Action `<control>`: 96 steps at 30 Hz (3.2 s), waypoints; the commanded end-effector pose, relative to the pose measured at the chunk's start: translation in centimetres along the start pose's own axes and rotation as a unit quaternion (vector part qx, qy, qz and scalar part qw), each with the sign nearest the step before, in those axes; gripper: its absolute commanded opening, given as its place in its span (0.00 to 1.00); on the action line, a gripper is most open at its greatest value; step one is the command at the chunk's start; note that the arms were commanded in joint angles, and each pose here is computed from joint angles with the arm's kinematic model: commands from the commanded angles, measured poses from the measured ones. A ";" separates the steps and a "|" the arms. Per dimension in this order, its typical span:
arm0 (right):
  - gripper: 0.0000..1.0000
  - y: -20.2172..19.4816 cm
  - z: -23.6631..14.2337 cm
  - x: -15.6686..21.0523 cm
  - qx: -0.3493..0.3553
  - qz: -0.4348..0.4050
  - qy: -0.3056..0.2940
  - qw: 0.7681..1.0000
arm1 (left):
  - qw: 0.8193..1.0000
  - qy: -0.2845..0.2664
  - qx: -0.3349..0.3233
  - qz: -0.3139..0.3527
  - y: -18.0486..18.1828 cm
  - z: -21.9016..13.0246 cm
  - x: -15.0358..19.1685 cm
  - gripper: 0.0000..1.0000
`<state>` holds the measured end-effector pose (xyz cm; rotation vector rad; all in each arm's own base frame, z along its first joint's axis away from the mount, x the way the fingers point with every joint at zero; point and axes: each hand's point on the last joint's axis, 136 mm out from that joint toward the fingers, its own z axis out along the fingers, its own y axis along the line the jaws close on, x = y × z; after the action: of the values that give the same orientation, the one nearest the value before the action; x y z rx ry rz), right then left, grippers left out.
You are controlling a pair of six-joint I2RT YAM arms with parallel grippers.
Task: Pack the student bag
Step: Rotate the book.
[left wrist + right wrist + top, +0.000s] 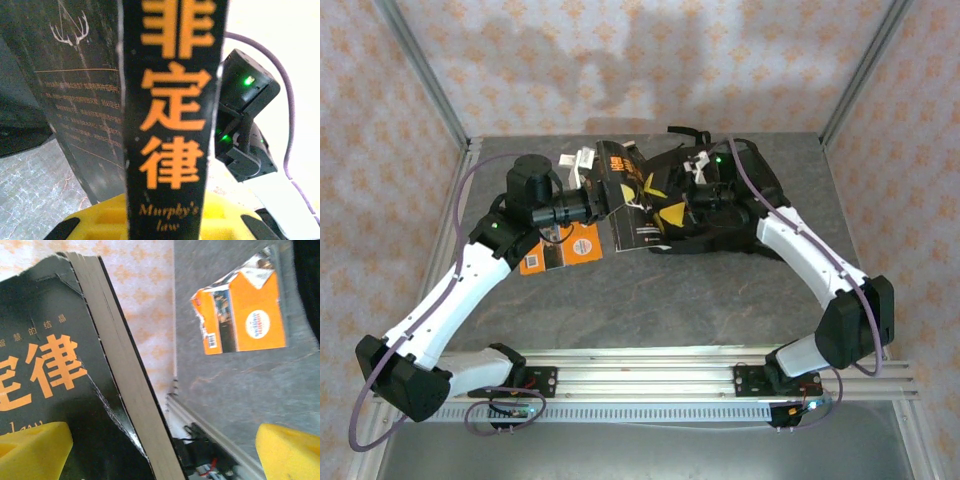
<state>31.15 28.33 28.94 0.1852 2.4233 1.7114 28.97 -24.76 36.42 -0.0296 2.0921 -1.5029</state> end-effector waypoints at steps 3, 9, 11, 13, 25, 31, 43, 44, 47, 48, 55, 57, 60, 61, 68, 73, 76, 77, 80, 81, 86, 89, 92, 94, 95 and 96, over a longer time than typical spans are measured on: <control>0.99 6.9 -2.3 2.8 -0.123 -0.025 0.034 0.991 | 0.997 -0.040 0.058 0.028 -4.4 -0.1 -2.5 0.00; 1.00 7.7 -3.6 3.2 -0.158 -0.018 0.013 0.987 | 0.996 -0.039 0.076 0.016 -5.2 1.0 -3.6 0.00; 0.98 7.8 -4.2 2.8 -0.164 -0.017 -0.002 0.986 | 0.997 -0.034 0.072 0.010 -4.8 1.4 -3.5 0.00; 0.96 8.3 -5.3 2.1 -0.176 -0.014 -0.023 0.984 | 0.998 -0.030 0.061 0.006 -4.0 1.7 -3.3 0.00; 0.51 8.0 -7.9 0.0 -0.142 -0.057 -0.066 0.986 | 0.998 0.004 0.062 -0.007 -2.9 3.4 -2.0 0.00; 0.48 7.0 -7.3 0.0 -0.102 -0.082 -0.055 0.990 | 0.997 0.033 0.073 0.009 -3.6 3.7 -0.6 0.00; 0.00 5.7 -9.1 -4.4 -0.047 -0.042 -0.217 0.974 | 1.000 0.004 0.002 -0.003 -1.2 3.4 -1.8 0.36; 0.00 5.6 -10.2 -5.7 -0.048 -0.022 -0.272 0.961 | 1.000 -0.012 -0.010 -0.018 -0.7 3.3 -2.7 0.50; 0.00 6.3 -13.4 -7.0 -0.058 0.023 -0.396 0.916 | 0.995 -0.063 -0.016 -0.079 0.4 3.1 -5.3 0.66; 0.00 6.5 -13.6 -7.2 -0.060 0.032 -0.412 0.909 | 0.992 -0.075 -0.006 -0.102 0.6 3.4 -5.9 0.68; 0.00 7.6 -12.0 -9.1 -0.084 0.092 -0.462 0.878 | 0.968 -0.132 0.096 -0.191 -1.1 6.6 -9.8 0.73; 0.00 7.6 -11.8 -9.5 -0.084 0.104 -0.472 0.871 | 0.966 -0.138 0.102 -0.192 -1.6 7.1 -10.3 0.73; 0.00 7.4 -11.9 -10.0 -0.080 0.117 -0.489 0.861 | 0.959 -0.151 0.118 -0.207 -1.9 7.5 -10.6 0.73; 0.00 7.3 -11.9 -10.2 -0.079 0.120 -0.493 0.858 | 0.958 -0.153 0.116 -0.213 -1.6 7.6 -10.5 0.73; 0.00 7.5 -12.6 -10.3 -0.079 0.113 -0.510 0.849 | 0.948 -0.171 0.071 -0.260 2.7 7.5 -8.8 0.72; 0.00 7.2 -13.0 -10.3 -0.075 0.111 -0.517 0.845 | 0.953 -0.160 0.074 -0.246 1.7 7.5 -8.6 0.73; 0.00 7.2 -13.1 -10.4 -0.072 0.104 -0.521 0.844 | 0.959 -0.153 0.068 -0.227 0.9 7.4 -8.3 0.74; 0.00 7.3 -13.2 -10.4 -0.072 0.101 -0.522 0.844 | 0.962 -0.146 0.056 -0.223 1.0 7.4 -8.1 0.74; 0.00 7.6 -13.8 -10.7 -0.068 0.091 -0.527 0.842 | 0.966 -0.138 0.018 -0.216 2.2 7.2 -7.1 0.74; 0.00 7.5 -14.0 -10.7 -0.063 0.088 -0.529 0.842 | 0.966 -0.134 -0.001 -0.220 3.1 7.1 -6.7 0.73; 0.00 7.1 -15.5 -10.9 -0.043 0.078 -0.539 0.838 | 0.958 -0.137 -0.065 -0.245 6.9 6.1 -5.2 0.73; 0.00 6.4 -15.7 -11.0 -0.039 0.082 -0.543 0.835 | 0.958 -0.143 -0.051 -0.242 6.2 6.0 -5.6 0.73; 0.00 5.9 -15.2 -11.1 -0.046 0.092 -0.539 0.836 | 0.962 -0.153 -0.021 -0.224 4.3 5.9 -6.7 0.74; 0.00 5.9 -14.9 -11.2 -0.052 0.097 -0.536 0.837 | 0.962 -0.158 0.002 -0.221 3.1 6.0 -7.2 0.75; 0.00 5.8 -14.8 -11.3 -0.054 0.100 -0.535 0.837 | 0.961 -0.162 0.012 -0.222 2.6 6.1 -7.5 0.75; 0.00 5.8 -14.7 -11.3 -0.056 0.103 -0.534 0.837 | 0.960 -0.167 0.022 -0.223 2.2 6.2 -7.7 0.77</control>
<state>39.29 14.65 36.42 1.1075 1.6056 1.1343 38.99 -26.11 32.33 -0.8085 1.9705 -1.5583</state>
